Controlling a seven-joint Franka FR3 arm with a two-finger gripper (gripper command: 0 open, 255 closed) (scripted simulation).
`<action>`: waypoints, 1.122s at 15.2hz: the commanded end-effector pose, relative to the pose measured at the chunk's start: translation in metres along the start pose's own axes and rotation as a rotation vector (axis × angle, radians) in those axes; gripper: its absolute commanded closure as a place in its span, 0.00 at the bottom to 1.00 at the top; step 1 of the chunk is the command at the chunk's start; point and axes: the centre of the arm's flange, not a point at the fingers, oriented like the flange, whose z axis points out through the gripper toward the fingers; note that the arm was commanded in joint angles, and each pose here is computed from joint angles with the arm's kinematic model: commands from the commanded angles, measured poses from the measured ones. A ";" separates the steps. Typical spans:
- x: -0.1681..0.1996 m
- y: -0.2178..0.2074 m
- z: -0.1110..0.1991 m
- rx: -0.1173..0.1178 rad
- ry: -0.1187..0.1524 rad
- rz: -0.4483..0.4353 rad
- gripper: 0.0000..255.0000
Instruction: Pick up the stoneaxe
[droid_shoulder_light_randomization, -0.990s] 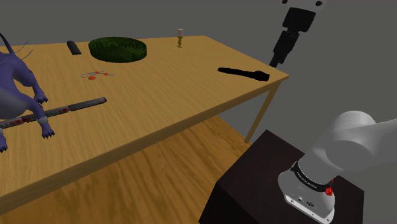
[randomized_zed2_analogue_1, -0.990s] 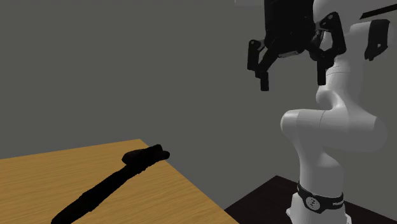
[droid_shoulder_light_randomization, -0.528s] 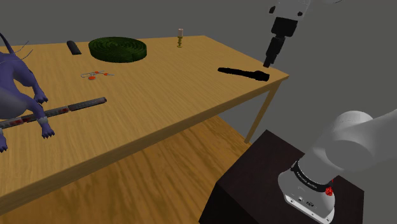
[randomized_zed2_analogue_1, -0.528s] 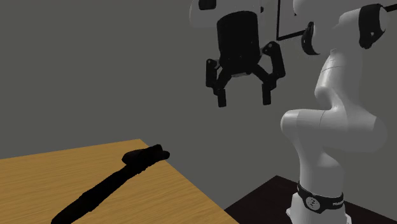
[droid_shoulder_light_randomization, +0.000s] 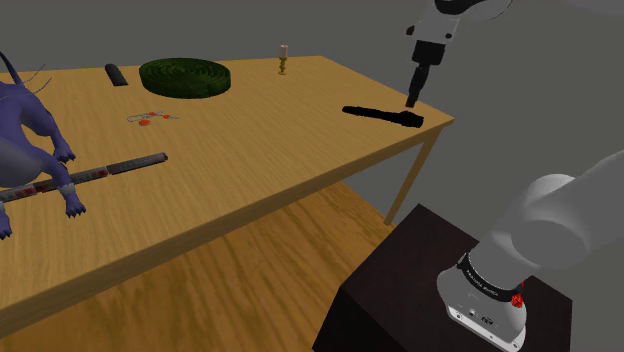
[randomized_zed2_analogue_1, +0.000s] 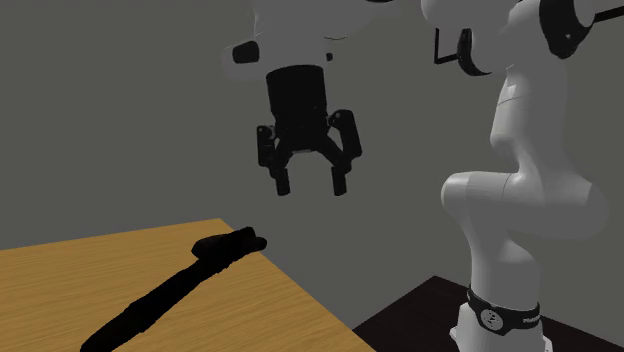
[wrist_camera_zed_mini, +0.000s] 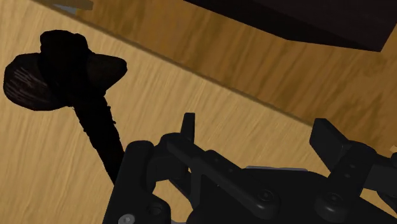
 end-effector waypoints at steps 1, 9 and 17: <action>0.015 0.024 0.009 -0.001 -0.013 -0.032 0.00; 0.068 0.114 0.042 0.002 -0.064 -0.150 0.00; 0.098 0.155 0.079 0.003 -0.088 -0.205 0.00</action>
